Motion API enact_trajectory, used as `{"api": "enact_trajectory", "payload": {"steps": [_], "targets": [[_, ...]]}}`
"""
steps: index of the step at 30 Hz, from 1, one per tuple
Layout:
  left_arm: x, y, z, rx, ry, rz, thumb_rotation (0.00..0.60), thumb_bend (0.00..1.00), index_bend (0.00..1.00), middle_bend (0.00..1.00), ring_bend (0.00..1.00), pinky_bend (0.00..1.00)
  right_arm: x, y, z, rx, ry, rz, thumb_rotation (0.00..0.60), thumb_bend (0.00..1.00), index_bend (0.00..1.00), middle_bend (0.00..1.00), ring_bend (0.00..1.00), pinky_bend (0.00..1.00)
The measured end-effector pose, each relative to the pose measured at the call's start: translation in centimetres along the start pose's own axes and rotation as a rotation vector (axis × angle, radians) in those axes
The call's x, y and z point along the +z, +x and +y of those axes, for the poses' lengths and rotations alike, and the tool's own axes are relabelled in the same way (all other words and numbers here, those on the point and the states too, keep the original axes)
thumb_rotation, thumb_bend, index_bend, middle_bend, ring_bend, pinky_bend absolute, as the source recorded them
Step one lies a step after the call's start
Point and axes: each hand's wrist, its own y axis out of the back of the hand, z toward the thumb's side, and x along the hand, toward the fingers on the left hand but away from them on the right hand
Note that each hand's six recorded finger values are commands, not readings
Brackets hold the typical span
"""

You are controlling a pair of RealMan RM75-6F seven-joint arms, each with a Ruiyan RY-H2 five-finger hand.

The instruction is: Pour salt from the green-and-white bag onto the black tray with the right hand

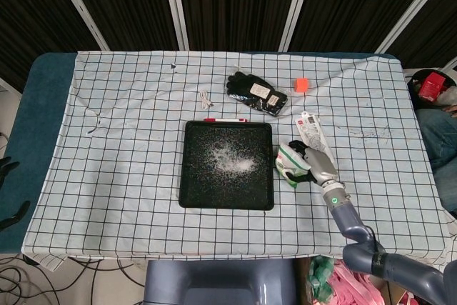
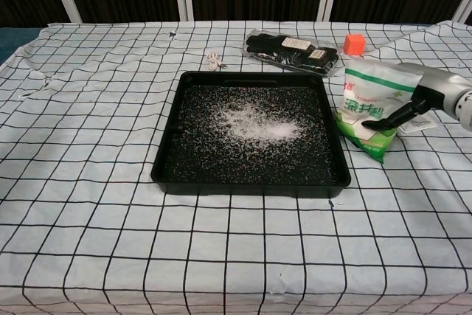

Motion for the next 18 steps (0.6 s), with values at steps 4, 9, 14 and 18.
{"api": "enact_trajectory", "payload": {"steps": [4, 9, 14, 18], "targets": [[0.0, 0.0, 0.0, 0.000, 0.002, 0.002, 0.600, 0.26, 0.17, 0.12, 0.00, 0.06, -0.2, 0.4, 0.0, 0.012, -0.006, -0.007, 0.600, 0.20, 0.22, 0.13, 0.20, 0.30], [0.0, 0.0, 0.0, 0.002, 0.002, 0.005, 0.600, 0.26, 0.16, 0.12, 0.00, 0.06, -0.4, 1.1, 0.2, 0.010, -0.021, -0.008, 0.600, 0.20, 0.22, 0.13, 0.20, 0.30], [-0.1, 0.0, 0.0, 0.002, 0.003, 0.005, 0.600, 0.26, 0.16, 0.12, 0.00, 0.06, -0.3, 1.8, 0.3, 0.001, -0.042, 0.001, 0.600, 0.20, 0.22, 0.13, 0.20, 0.30], [0.0, 0.0, 0.0, 0.001, 0.002, 0.004, 0.600, 0.26, 0.16, 0.12, 0.00, 0.06, -0.2, 2.4, 0.2, 0.007, -0.050, 0.010, 0.600, 0.20, 0.22, 0.13, 0.20, 0.30]]}}
